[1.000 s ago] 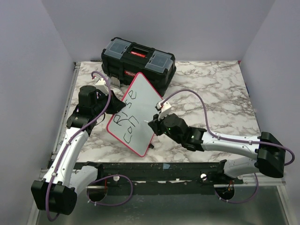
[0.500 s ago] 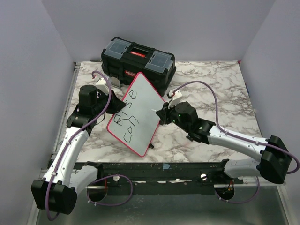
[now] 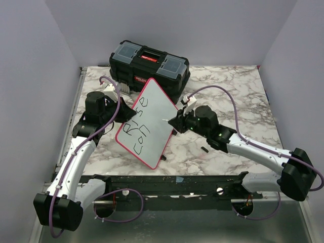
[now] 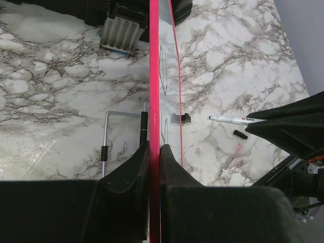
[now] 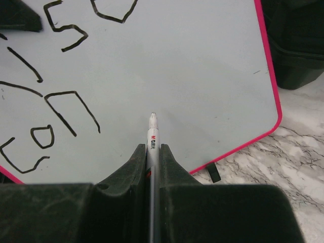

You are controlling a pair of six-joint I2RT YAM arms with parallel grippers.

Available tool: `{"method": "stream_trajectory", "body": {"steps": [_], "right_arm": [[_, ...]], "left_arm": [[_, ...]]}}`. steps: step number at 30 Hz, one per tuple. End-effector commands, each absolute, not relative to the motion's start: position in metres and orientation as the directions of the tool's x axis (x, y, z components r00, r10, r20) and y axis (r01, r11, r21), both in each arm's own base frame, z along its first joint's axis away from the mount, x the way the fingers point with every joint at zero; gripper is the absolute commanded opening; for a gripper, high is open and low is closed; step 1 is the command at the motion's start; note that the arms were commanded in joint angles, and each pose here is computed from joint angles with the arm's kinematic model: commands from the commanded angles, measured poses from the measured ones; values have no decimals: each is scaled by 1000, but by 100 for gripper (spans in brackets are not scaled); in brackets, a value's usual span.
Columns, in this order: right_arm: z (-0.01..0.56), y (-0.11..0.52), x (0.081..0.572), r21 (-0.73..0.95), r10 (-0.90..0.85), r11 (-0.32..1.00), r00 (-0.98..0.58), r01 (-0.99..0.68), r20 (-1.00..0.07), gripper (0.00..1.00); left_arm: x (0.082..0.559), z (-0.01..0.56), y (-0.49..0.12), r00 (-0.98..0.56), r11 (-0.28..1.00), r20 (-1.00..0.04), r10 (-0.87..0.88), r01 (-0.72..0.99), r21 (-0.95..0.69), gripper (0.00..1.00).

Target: Write a sentence on the whiteboard

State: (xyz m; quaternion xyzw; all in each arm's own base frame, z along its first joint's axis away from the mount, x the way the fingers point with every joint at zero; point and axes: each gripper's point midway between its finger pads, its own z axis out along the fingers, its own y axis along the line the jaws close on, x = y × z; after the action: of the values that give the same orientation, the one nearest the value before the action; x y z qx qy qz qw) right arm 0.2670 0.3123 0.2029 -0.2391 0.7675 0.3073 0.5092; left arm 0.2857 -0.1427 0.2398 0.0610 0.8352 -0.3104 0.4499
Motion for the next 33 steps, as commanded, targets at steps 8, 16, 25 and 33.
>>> {"method": "stream_trajectory", "body": {"steps": [8, 16, 25, 33], "right_arm": [[230, 334, 248, 226, -78, 528, -312, -818, -947, 1], [230, 340, 252, 235, -68, 523, -315, -819, -947, 1], [229, 345, 260, 248, -46, 538, -321, -806, -946, 1], [232, 351, 270, 253, -28, 556, -322, -792, -946, 1]], "left_arm": [[282, 230, -143, -588, 813, -803, -91, 422, -401, 0], [282, 230, -143, -589, 815, -803, -87, 422, -398, 0], [281, 230, -143, -589, 816, -804, -84, 423, -395, 0], [281, 230, -143, -588, 817, -804, -83, 422, -393, 0]]}}
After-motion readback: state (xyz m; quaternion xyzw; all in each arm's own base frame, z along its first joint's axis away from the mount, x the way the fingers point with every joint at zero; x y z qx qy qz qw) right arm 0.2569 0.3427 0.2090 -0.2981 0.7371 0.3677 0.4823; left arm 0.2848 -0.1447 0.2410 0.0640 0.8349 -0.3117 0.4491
